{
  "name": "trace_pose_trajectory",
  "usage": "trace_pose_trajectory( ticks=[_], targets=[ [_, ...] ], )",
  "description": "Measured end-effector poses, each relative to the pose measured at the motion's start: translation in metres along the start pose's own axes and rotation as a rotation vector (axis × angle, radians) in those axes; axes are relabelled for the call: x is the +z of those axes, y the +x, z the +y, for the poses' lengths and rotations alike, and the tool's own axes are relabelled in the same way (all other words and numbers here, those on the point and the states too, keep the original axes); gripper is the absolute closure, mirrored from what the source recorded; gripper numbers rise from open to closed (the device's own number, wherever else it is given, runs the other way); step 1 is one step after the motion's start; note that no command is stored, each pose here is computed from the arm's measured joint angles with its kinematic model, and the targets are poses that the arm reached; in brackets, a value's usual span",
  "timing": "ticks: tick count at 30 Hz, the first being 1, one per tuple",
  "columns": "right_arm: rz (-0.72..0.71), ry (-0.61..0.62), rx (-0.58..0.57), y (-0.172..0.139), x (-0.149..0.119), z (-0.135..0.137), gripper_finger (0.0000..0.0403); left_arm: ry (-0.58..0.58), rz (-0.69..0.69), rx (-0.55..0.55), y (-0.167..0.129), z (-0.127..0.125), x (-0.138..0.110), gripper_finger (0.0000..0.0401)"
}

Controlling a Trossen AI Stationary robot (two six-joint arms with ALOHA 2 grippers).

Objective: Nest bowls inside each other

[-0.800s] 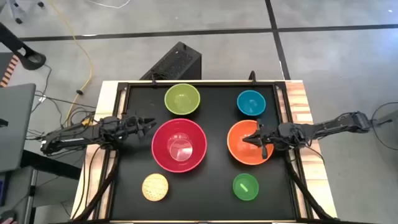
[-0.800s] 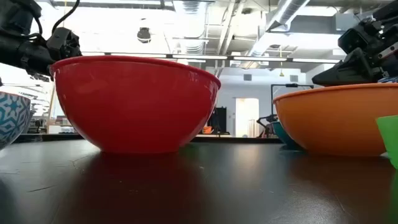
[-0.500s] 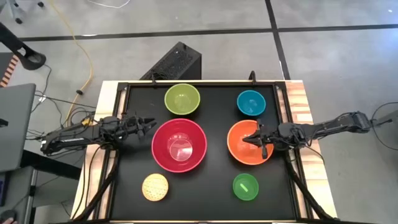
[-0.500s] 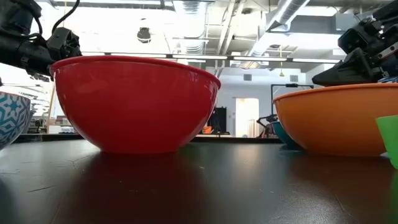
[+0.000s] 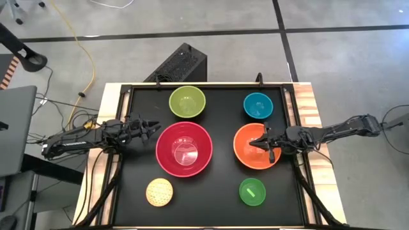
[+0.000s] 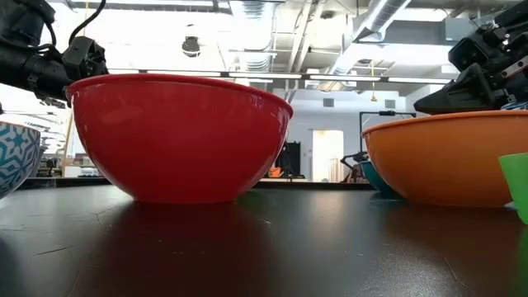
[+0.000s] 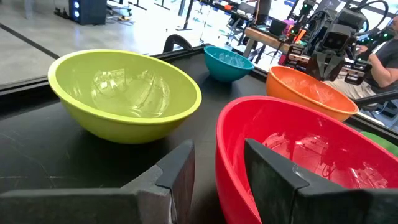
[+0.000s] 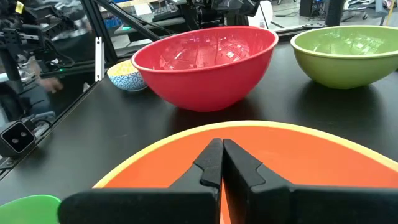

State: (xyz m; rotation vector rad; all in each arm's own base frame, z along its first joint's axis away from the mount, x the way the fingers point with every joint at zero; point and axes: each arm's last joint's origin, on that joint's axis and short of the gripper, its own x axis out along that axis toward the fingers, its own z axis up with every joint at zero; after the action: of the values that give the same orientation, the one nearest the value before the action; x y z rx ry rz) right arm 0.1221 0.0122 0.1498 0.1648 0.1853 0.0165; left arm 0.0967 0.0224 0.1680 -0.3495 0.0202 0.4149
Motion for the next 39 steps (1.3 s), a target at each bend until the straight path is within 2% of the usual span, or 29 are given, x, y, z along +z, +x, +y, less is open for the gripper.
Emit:
trace_pose_trajectory(
  ticks=[31,36,39],
  targets=[
    [0.000,0.000,0.000,0.0000,0.0000,0.0000,0.0372,0.000,-0.003,0.002,0.0000,0.0000,0.0002,0.0273],
    [0.000,0.000,0.000,0.0000,0.0000,0.0000,0.0372,-0.002,-0.078,0.176,-0.0005,0.0048,0.0030,0.0273],
    [0.000,0.000,0.000,0.0000,0.0000,0.0000,0.0372,-0.003,-0.096,0.224,-0.0008,0.0061,0.0036,0.0273]
  ],
)
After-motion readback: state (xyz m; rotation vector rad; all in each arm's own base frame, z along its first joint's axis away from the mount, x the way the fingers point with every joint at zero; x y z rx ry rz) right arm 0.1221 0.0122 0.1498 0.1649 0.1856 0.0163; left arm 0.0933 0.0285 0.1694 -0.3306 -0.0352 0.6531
